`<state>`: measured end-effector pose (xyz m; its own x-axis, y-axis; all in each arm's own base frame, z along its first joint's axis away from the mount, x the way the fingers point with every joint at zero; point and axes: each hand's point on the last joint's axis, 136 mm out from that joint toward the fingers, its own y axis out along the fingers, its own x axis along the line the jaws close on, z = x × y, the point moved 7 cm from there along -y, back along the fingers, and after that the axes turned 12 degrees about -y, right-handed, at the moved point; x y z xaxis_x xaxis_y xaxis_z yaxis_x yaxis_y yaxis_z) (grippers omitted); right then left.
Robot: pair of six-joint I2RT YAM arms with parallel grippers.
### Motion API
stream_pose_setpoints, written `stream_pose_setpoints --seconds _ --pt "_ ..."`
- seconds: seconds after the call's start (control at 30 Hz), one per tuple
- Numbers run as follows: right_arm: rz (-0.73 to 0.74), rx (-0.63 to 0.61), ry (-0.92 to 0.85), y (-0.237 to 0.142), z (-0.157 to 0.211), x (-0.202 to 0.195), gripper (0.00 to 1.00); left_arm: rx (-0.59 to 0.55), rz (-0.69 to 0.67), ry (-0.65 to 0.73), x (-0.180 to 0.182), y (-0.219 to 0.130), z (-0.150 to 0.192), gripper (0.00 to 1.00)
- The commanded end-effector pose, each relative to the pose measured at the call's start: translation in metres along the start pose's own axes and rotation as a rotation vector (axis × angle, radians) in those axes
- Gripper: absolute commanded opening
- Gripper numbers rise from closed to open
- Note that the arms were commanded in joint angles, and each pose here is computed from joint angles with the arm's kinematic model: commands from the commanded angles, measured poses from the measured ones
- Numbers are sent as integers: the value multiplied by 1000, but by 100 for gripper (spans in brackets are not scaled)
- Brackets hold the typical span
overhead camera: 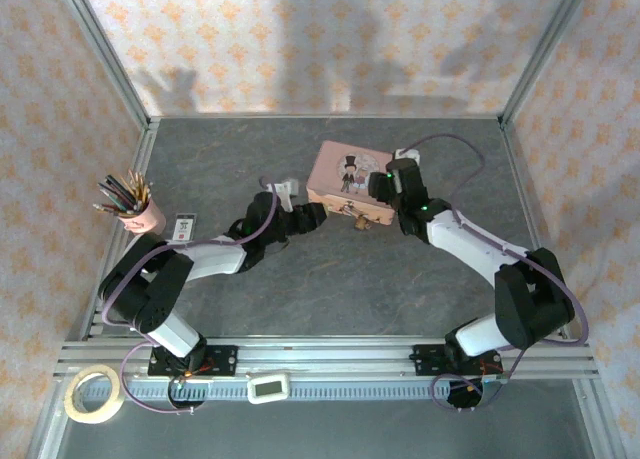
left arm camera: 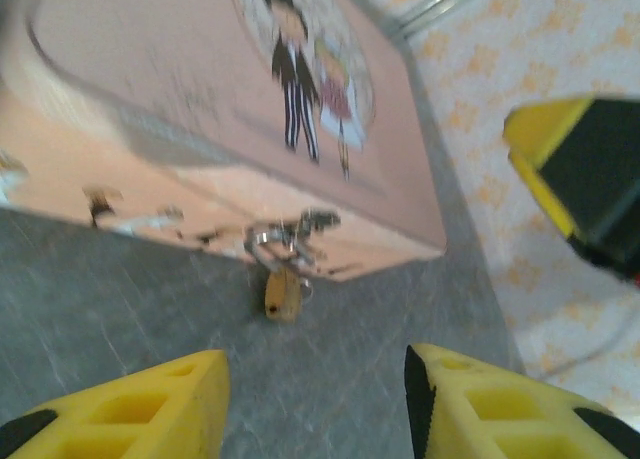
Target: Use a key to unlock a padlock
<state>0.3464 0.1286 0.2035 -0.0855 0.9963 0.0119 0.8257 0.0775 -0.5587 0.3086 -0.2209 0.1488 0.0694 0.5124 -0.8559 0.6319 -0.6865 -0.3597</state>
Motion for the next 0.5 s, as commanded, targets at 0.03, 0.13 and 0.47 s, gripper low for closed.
stream_pose_setpoints --seconds 0.03,0.13,0.47 --pt "-13 7 82 11 3 -23 68 -23 -13 -48 3 20 18 47" --pt "8 29 80 21 6 -30 71 51 -93 0 1 50 36 47" --pt "0 47 50 47 7 -25 78 164 -404 184 20 103 54 53"
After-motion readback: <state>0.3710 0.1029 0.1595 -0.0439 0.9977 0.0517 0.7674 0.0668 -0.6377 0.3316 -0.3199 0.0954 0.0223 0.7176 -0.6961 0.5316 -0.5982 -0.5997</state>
